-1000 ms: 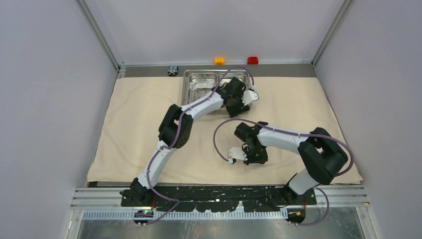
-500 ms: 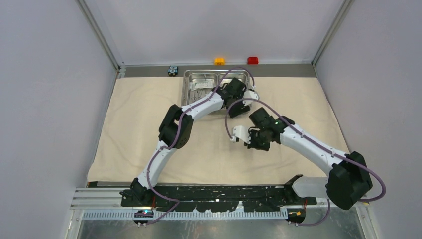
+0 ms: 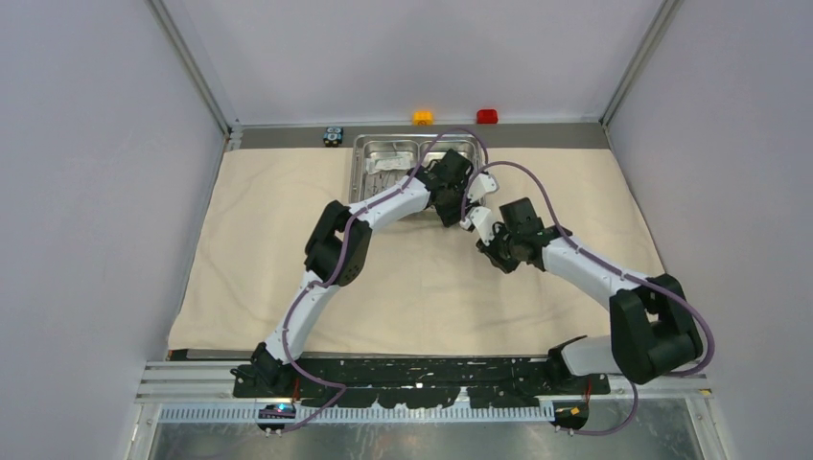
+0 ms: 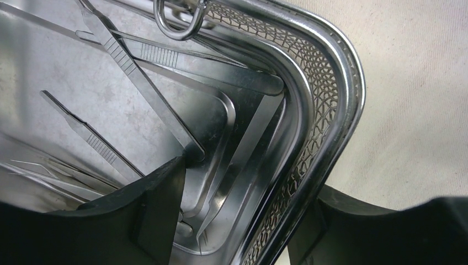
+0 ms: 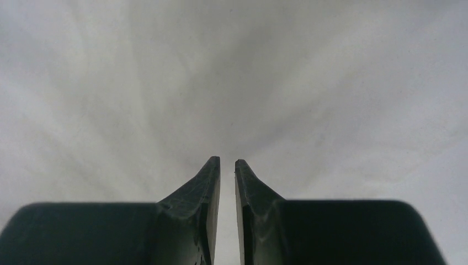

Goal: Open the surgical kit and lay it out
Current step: Smooth out the surgical kit at the center of the board.

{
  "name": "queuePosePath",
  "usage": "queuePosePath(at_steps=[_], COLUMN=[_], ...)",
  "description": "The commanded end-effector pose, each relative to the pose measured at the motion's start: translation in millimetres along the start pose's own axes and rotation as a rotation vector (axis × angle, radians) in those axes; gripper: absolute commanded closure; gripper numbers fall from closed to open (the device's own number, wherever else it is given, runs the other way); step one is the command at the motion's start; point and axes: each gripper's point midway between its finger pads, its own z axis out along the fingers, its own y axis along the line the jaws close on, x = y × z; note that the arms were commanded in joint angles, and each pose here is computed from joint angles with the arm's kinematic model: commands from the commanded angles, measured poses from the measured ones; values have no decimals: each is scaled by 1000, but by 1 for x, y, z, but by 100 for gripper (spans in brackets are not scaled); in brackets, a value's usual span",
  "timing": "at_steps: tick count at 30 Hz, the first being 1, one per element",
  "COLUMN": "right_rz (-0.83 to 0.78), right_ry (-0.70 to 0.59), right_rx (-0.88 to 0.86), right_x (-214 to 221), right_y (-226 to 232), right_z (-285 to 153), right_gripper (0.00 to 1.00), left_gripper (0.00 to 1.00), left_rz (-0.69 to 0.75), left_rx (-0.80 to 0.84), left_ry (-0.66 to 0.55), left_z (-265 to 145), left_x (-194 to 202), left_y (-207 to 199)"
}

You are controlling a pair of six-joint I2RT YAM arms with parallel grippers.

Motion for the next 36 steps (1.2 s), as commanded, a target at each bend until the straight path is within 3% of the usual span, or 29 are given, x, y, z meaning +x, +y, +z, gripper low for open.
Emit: queuePosePath(at_steps=[1, 9, 23, 36], right_rz=[94, 147, -55, -283], right_ry=[-182, -109, 335, 495], right_rx=[101, 58, -305, -434], right_x=[-51, -39, 60, 82], right_y=[-32, -29, 34, 63], right_z=[15, 46, 26, 8], right_gripper=[77, 70, 85, 97], left_gripper=[36, 37, 37, 38], left_rz=[-48, -66, -88, -85], left_rx=[76, 93, 74, 68], left_ry=[109, 116, 116, 127], left_z=[15, 19, 17, 18], left_x=[39, 40, 42, 44], left_y=[-24, -27, -20, -19])
